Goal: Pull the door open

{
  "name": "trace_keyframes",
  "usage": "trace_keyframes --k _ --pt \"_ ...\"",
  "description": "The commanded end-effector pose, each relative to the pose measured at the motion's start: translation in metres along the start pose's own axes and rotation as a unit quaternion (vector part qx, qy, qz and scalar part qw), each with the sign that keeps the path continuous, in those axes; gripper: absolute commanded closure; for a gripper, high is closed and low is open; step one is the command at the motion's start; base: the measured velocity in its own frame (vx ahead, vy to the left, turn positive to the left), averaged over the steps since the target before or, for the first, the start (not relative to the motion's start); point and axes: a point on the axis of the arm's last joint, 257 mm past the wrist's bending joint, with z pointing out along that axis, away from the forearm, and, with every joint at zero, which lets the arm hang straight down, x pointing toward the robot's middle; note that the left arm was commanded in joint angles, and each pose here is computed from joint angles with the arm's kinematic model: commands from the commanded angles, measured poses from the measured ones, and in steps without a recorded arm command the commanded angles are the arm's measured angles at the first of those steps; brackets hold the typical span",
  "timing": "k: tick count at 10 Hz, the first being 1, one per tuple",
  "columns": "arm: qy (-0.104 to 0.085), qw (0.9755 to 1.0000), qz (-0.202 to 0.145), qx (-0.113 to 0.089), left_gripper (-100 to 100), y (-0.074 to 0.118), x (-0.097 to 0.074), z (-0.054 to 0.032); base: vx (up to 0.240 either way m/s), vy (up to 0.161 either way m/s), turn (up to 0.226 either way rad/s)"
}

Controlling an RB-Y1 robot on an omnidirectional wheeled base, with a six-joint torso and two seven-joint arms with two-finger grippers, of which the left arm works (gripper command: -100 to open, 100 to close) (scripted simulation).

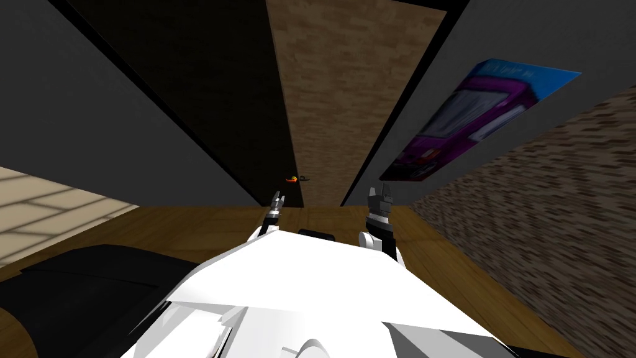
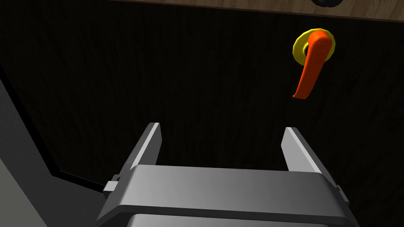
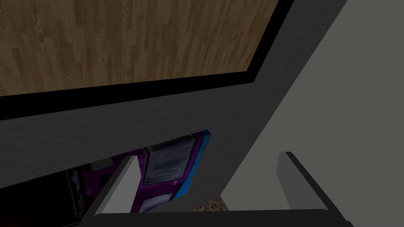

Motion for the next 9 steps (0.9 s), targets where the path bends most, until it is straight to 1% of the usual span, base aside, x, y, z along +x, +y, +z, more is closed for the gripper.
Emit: trace_keyframes --k 1,4,8,9 --pt "-0.003 0.9999 0.002 -0.010 -100 0.010 -0.007 -0.0030 0.057 0.015 -0.041" --pt "-0.012 0.9994 0.008 -0.033 -100 0.029 -0.021 -0.0123 0.092 0.007 -0.055" --pt "-0.024 0.9978 0.014 -0.060 -100 0.052 -0.039 -0.0252 0.102 0.015 -0.048" --pt "-0.029 0.9968 0.016 -0.073 -100 0.062 -0.048 -0.0315 0.137 0.004 -0.080"
